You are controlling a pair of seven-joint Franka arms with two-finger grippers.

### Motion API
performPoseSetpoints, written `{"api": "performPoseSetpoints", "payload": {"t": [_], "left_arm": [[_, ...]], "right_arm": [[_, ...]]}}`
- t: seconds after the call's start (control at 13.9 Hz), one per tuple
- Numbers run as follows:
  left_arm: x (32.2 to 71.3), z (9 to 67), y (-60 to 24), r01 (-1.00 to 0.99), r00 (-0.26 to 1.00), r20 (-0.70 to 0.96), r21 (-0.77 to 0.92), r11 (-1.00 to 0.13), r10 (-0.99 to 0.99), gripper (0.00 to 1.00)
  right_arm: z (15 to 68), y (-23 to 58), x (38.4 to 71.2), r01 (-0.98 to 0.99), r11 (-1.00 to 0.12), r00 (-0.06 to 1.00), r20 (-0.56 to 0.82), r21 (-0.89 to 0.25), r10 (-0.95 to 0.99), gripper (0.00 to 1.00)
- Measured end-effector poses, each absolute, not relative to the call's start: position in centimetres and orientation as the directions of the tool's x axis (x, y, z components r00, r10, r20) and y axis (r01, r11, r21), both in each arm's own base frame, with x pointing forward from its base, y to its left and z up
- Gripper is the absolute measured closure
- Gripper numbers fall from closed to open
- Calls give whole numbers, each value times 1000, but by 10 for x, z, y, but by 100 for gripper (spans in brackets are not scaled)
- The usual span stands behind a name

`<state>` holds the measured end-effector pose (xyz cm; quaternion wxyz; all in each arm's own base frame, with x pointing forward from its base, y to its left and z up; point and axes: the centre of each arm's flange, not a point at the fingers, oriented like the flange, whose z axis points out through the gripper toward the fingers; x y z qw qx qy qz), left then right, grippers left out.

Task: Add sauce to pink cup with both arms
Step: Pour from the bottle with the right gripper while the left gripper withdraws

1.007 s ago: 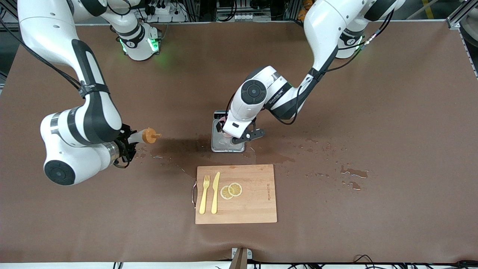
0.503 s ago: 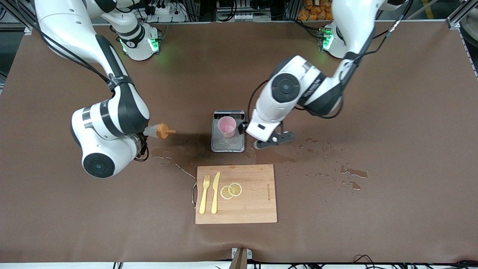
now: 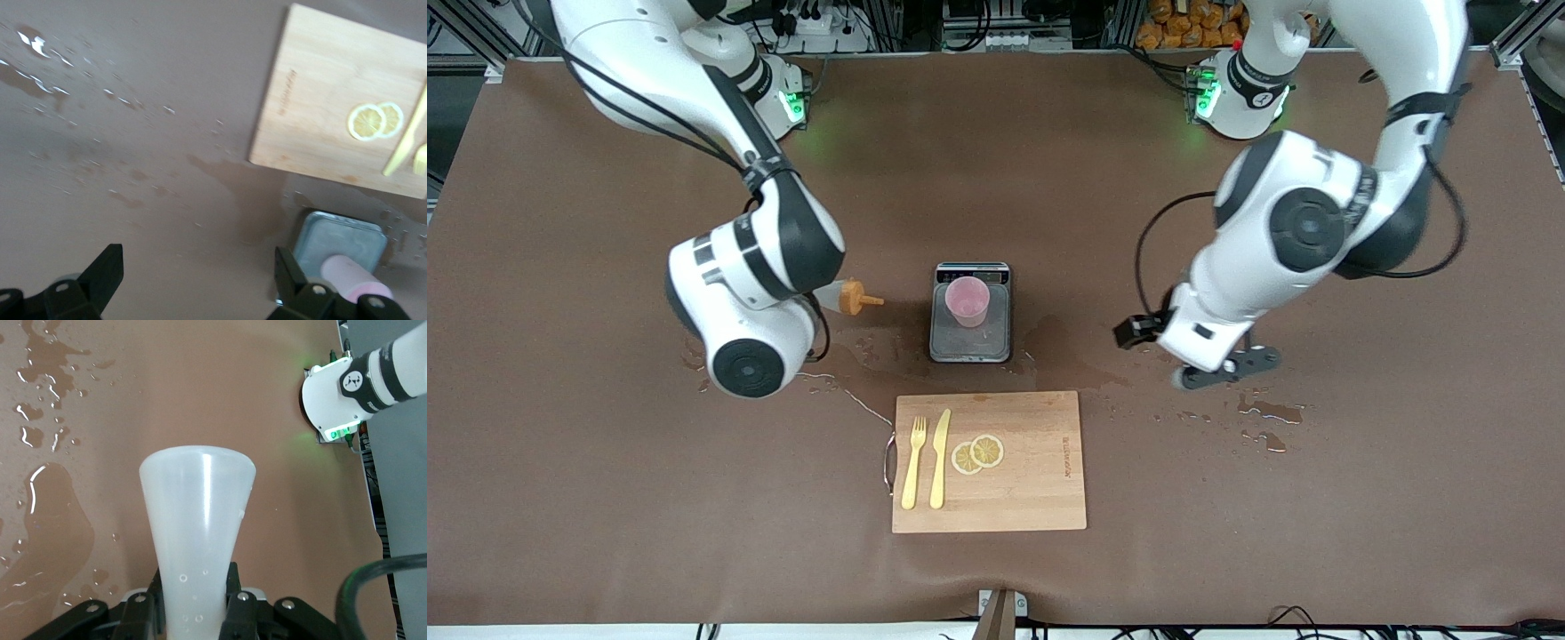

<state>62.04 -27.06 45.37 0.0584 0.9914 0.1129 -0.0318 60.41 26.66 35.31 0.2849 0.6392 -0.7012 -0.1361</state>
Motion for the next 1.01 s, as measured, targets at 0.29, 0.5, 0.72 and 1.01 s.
{"api": "performPoseSetpoints", "payload": {"t": [0.29, 0.5, 0.72, 1.01], "left_arm": [[634, 465, -202, 160, 985, -77, 99, -982, 153, 0], [633, 475, -160, 112, 992, -71, 93, -989, 105, 0], [627, 483, -142, 83, 995, -64, 85, -993, 78, 0], [606, 499, -108, 11, 999, -53, 54, -998, 8, 0]], "right_arm": [[351, 296, 588, -829, 182, -18, 300, 529, -954, 64], [347, 306, 580, -825, 215, -26, 344, 522, -939, 64], [342, 317, 574, -834, 236, -29, 387, 500, -922, 64], [338, 329, 566, -840, 244, -22, 419, 485, -908, 64]]}}
